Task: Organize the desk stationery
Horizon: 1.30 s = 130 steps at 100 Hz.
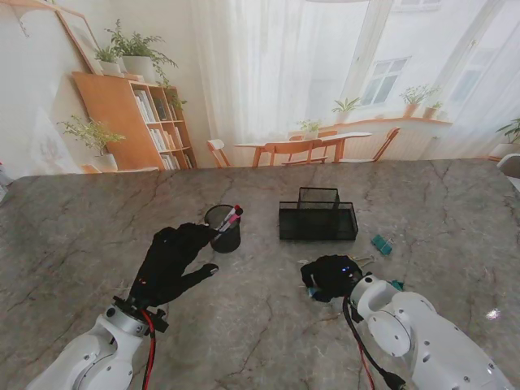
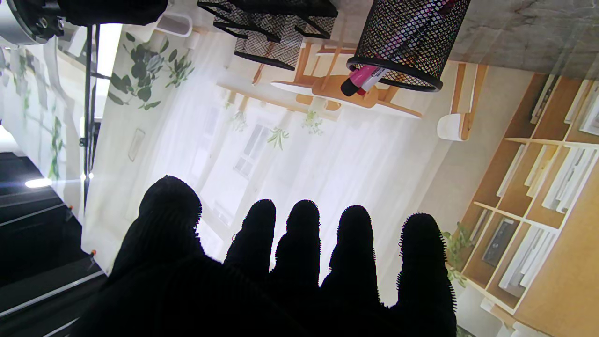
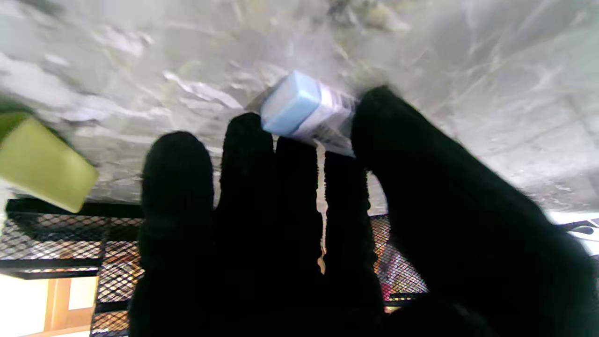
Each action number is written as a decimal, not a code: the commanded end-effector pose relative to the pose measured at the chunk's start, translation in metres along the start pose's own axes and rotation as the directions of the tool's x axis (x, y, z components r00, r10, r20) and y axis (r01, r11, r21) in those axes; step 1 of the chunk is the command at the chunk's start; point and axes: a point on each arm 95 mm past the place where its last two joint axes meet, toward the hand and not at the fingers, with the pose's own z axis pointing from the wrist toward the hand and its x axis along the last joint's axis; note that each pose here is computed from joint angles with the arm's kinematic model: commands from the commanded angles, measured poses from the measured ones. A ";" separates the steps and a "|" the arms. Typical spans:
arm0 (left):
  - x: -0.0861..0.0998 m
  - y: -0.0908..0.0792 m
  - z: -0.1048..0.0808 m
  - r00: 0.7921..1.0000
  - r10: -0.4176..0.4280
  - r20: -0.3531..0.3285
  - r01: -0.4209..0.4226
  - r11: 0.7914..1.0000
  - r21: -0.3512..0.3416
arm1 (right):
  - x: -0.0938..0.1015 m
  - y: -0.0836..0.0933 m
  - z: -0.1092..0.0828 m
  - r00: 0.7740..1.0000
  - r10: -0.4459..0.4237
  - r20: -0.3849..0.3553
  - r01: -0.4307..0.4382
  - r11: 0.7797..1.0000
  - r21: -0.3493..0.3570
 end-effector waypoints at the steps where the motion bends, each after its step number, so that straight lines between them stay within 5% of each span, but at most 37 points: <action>1: 0.001 0.003 -0.001 1.000 -0.005 0.001 0.005 1.000 -0.007 | 0.002 -0.009 0.005 1.000 0.010 -0.002 -0.010 0.999 0.037; 130: 0.001 0.005 0.002 1.000 -0.009 -0.006 0.008 1.000 -0.023 | -0.010 -0.023 0.012 0.998 -0.053 -0.019 0.055 0.988 0.141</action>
